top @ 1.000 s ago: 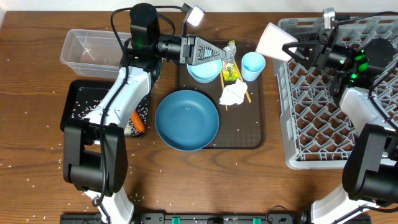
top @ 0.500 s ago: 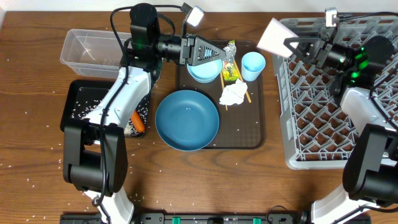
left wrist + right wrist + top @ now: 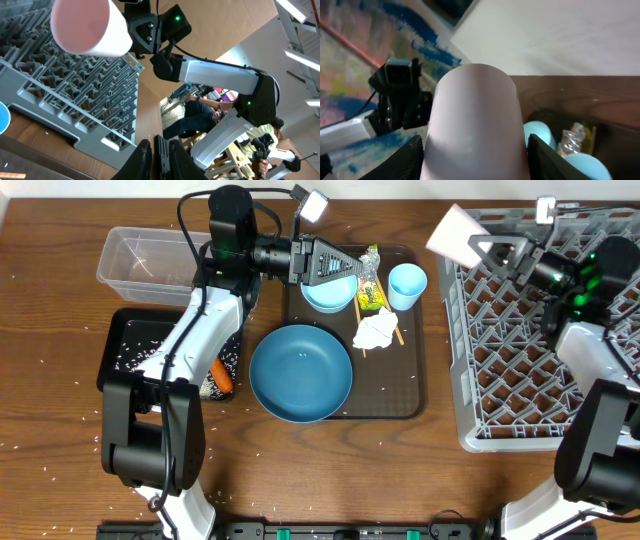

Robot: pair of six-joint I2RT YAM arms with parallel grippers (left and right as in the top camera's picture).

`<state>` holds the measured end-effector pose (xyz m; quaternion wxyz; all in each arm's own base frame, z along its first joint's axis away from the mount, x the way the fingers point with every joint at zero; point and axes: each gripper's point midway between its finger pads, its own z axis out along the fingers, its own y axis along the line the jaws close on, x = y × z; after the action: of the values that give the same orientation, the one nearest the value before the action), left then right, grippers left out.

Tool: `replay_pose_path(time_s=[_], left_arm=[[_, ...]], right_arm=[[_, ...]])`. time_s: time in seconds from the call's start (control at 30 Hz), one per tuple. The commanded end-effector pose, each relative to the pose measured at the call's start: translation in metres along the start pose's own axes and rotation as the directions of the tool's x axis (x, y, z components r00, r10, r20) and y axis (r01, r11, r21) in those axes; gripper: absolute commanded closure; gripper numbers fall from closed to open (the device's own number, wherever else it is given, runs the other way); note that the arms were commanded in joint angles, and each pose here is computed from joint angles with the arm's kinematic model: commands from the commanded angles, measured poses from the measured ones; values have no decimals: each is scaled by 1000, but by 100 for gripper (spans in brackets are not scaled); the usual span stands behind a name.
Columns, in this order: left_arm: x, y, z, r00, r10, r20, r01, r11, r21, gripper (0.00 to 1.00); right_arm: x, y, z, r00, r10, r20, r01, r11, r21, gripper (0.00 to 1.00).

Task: Sort waste into correct bins and load items into the dishwasher rack
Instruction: 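Lower the pink cup upside down into the rack and release it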

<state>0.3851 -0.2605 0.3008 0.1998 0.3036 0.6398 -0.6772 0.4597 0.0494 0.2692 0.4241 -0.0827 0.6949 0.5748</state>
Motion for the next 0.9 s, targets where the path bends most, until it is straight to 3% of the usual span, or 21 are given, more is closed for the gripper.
replay_pose_path(time_s=[0.0, 0.17, 0.43, 0.63, 0.87], left_arm=[[1, 1, -2, 1000, 21, -1, -21, 1000, 1, 85], [2, 2, -2, 1000, 3, -1, -3, 1000, 0, 85], [2, 3, -2, 1000, 0, -2, 0, 1000, 0, 85], [2, 3, -2, 1000, 9, -2, -9, 1000, 0, 86], [3, 5, -2, 1000, 9, -2, -9, 1000, 0, 85]], right_arm=[[-7, -17, -6, 999, -24, 42, 21, 998, 62, 87], [-3, -44, -10, 999, 6, 52, -16, 981, 195, 87], [-30, -36, -25, 995, -93, -21, 93, 894, 439, 86], [-51, -18, -48, 987, -126, -101, 161, 761, 628, 85], [-38, -23, -78, 982, -20, -189, 167, 563, 809, 86]])
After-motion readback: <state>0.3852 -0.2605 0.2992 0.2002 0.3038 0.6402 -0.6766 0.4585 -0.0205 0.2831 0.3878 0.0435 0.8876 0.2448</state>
